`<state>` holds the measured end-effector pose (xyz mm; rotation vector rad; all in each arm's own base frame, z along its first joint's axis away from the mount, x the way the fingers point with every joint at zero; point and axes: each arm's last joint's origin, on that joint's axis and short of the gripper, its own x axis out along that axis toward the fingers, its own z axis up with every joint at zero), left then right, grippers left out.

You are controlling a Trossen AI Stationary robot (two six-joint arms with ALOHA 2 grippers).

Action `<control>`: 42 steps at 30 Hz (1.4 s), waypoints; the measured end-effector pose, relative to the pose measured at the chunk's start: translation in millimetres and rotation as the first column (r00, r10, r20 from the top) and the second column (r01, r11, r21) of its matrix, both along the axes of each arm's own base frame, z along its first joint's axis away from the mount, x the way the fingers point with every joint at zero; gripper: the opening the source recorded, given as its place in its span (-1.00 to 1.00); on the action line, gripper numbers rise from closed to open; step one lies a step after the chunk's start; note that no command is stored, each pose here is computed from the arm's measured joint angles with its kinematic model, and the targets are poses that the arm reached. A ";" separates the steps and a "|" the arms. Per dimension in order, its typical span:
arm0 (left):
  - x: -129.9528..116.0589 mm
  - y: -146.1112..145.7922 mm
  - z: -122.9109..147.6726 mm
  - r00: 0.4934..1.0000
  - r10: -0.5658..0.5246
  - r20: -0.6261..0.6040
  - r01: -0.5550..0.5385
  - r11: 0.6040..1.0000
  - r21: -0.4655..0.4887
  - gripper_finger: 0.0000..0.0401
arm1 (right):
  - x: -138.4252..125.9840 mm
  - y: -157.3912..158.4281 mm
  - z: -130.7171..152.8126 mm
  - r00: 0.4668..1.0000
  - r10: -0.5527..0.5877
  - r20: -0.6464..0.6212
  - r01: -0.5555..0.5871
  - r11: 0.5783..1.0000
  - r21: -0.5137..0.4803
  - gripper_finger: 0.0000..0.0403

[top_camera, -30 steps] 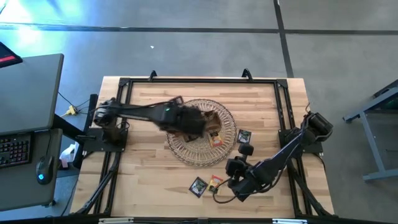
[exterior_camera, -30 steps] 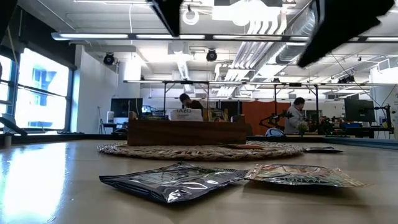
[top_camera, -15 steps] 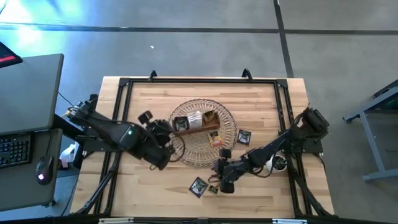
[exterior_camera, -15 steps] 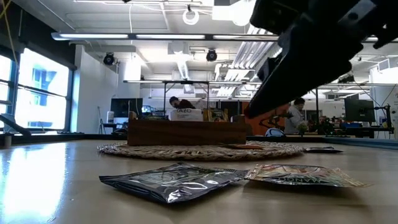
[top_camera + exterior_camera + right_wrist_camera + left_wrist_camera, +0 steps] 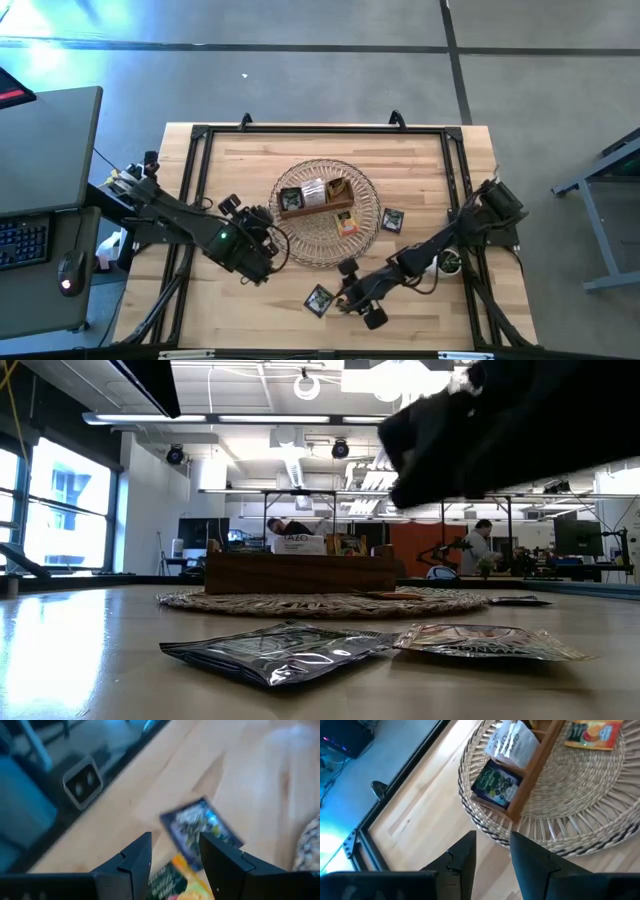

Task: Pick & Place Tea
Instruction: Put the yellow tea bag into the right section of the brown wooden organizer

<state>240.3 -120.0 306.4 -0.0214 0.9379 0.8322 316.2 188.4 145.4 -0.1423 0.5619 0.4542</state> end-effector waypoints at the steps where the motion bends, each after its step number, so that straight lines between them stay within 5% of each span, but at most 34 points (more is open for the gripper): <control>1: 0.1 0.0 -0.1 1.000 0.001 0.002 -0.001 1.000 -0.001 -0.41 | 2.0 0.1 -2.6 1.000 0.015 -0.024 -0.016 1.000 -0.018 -0.20; 15: -0.4 0.4 0.3 1.000 0.001 0.001 -0.001 1.000 0.001 -0.41 | 12.7 -30.0 -20.4 0.952 0.045 -0.304 -0.108 0.975 -0.192 -0.20; 21: -1.0 0.9 0.4 1.000 0.000 -0.008 0.000 1.000 0.007 -0.41 | 13.8 -30.0 -29.3 0.959 0.093 -0.267 -0.155 0.963 -0.220 -0.20; 28: -1.3 0.4 -0.2 1.000 0.004 -0.019 -0.004 1.000 -0.018 -0.41 | 9.4 -30.9 -36.1 0.914 -0.102 -0.393 0.062 0.992 -0.114 -0.20; 42: -1.4 0.1 -0.4 1.000 0.007 -0.023 -0.008 1.000 -0.029 -0.41 | -16.1 0.4 -37.5 0.818 -0.318 -0.480 0.319 0.944 -0.082 -0.20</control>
